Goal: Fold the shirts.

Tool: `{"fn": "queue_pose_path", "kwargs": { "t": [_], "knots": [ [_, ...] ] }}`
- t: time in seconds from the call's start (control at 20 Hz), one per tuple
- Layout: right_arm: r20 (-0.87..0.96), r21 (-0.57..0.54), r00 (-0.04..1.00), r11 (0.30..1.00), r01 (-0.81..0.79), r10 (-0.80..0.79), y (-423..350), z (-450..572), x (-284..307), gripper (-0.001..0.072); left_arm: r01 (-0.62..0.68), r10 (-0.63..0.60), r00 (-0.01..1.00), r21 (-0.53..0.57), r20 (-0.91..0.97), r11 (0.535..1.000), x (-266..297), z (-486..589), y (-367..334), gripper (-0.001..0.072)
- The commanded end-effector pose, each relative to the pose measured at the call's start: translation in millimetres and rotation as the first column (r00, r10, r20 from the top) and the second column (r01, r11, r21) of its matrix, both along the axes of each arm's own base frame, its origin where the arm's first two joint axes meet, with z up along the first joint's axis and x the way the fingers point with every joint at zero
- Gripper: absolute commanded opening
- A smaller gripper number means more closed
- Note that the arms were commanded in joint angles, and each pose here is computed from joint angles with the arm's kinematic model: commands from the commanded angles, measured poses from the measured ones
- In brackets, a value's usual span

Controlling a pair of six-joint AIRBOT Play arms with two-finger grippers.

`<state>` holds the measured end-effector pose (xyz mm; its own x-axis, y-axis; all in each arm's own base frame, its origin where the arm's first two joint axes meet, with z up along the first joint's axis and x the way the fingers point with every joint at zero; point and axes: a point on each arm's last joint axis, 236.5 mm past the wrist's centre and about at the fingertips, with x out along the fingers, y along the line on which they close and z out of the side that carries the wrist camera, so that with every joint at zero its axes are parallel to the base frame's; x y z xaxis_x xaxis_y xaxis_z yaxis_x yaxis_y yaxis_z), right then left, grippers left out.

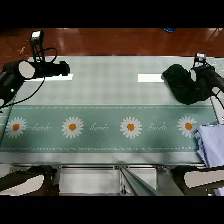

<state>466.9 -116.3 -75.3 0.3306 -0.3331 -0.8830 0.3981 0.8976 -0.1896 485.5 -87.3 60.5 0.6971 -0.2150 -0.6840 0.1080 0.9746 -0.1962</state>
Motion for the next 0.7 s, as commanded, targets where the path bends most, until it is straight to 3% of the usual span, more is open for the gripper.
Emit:
{"fn": "queue_pose_path", "kwargs": {
  "t": [0.0, 0.05, 0.1, 0.15, 0.25, 0.35, 0.5, 0.65],
  "knots": [
    [-0.132, 0.128, 0.991, 0.992, -0.020, 0.037, 9.1, -27.5, -25.5, 0.0155, 0.017, -0.017, 0.996, 0.002, -0.088, 1.000, -14.8, 10.0, 1.9, 0.0508],
    [-0.134, 0.156, 0.987, 0.986, -0.065, 0.086, 18.9, -20.4, -21.9, 0.0030, 0.077, -0.067, 0.992, 0.094, -0.106, 0.993, -20.7, 12.7, 12.7, 0.0508],
    [-0.111, 0.169, 0.984, 0.978, -0.121, 0.141, 26.6, -0.4, -11.4, 0.0027, 0.112, -0.079, 0.983, 0.206, -0.163, 0.972, -31.4, 11.6, 35.2, 0.0508],
    [-0.058, 0.159, 0.983, 0.974, -0.163, 0.174, 31.6, 27.9, 3.4, 0.0028, 0.112, -0.054, 0.970, 0.240, -0.237, 0.964, -46.0, 8.8, 52.7, 0.0508],
    [0.117, 0.102, 0.969, 0.968, -0.230, 0.218, 42.1, 107.4, 35.2, 0.0027, 0.098, -0.036, 0.934, 0.157, -0.356, 0.983, -78.0, -0.8, 56.1, 0.0508],
    [0.323, 0.020, 0.909, 0.958, -0.285, 0.264, 59.2, 198.8, 57.1, 0.0028, 0.158, -0.123, 0.908, 0.055, -0.401, 0.986, -105.4, -7.1, 38.1, 0.0507],
    [0.585, -0.149, 0.728, 0.930, -0.337, 0.358, 84.8, 337.8, 60.4, 0.0028, 0.193, -0.157, 0.907, 0.054, -0.391, 0.980, -140.9, -3.0, 38.1, 0.0507],
    [0.726, -0.212, 0.566, 0.910, -0.356, 0.391, 115.7, 441.6, 25.6, 0.0028, 0.188, -0.163, 0.928, 0.042, -0.336, 0.981, -165.4, 13.2, 33.9, 0.0507]
  ]
}}
